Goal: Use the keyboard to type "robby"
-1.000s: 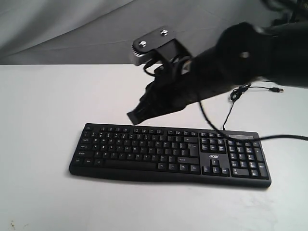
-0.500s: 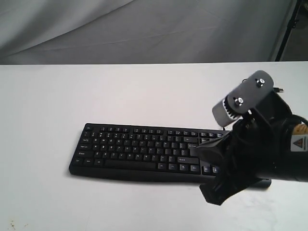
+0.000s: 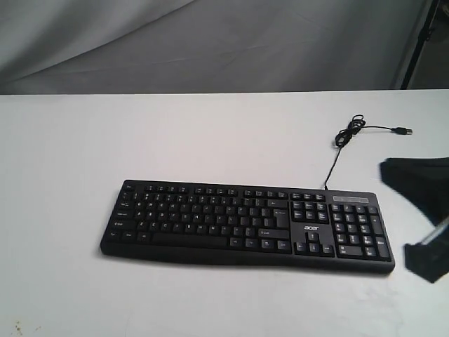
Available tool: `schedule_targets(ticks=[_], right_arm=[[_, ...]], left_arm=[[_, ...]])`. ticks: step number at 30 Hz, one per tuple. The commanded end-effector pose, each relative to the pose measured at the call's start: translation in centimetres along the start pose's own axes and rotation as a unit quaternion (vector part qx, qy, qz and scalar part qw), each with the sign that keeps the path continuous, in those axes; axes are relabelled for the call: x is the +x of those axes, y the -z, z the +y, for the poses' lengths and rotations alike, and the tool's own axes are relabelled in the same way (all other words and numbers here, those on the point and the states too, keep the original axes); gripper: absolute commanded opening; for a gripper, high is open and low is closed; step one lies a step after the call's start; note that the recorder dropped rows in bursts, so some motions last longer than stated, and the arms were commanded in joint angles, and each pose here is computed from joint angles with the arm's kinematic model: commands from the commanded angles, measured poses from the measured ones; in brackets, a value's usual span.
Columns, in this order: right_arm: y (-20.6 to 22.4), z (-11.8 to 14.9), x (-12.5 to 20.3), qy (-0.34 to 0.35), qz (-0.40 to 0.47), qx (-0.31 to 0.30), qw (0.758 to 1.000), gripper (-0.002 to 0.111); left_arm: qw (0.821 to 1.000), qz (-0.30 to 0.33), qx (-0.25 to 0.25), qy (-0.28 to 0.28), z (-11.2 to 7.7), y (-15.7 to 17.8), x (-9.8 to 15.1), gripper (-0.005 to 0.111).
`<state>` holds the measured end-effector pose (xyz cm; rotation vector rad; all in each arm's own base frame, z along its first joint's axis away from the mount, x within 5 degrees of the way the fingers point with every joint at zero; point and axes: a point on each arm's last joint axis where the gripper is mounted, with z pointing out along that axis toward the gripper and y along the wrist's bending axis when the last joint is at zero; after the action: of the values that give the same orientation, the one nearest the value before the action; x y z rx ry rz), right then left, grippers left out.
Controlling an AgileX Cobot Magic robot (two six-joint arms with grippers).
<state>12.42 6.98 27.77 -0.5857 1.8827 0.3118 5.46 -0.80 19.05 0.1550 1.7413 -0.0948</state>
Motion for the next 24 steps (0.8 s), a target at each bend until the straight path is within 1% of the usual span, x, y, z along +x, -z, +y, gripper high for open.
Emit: schedule_targets(ticks=[1, 5, 9, 12, 17, 20, 24], right_arm=[[2.9, -1.9, 2.5, -0.035, -0.038, 0.101, 0.994, 0.000], [5.2, -2.0, 5.1, -0.053, -0.060, 0.173, 0.982, 0.000], [6.2, -1.7, 7.0, -0.055, -0.093, 0.212, 0.971, 0.000], [5.8, -1.5, 8.6, -0.058, -0.093, 0.218, 0.970, 0.000], [4.6, -1.5, 11.4, -0.106, -0.074, 0.217, 0.968, 0.000], [4.5, -1.6, 11.4, -0.115, -0.087, 0.220, 0.965, 0.000], [4.4, -1.5, 11.7, -0.118, -0.073, 0.214, 0.967, 0.000]], left_arm=[[1.000, -0.003, 0.003, -0.001, 0.0, 0.0, 0.1, 0.000], [1.000, -0.003, 0.003, -0.001, 0.0, 0.0, 0.1, 0.000], [1.000, -0.003, 0.003, -0.001, 0.0, 0.0, 0.1, 0.000], [1.000, -0.003, 0.003, -0.001, 0.0, 0.0, 0.1, 0.000], [1.000, -0.003, 0.003, -0.001, 0.0, 0.0, 0.1, 0.000], [1.000, -0.003, 0.003, -0.001, 0.0, 0.0, 0.1, 0.000], [1.000, -0.003, 0.003, -0.001, 0.0, 0.0, 0.1, 0.000]])
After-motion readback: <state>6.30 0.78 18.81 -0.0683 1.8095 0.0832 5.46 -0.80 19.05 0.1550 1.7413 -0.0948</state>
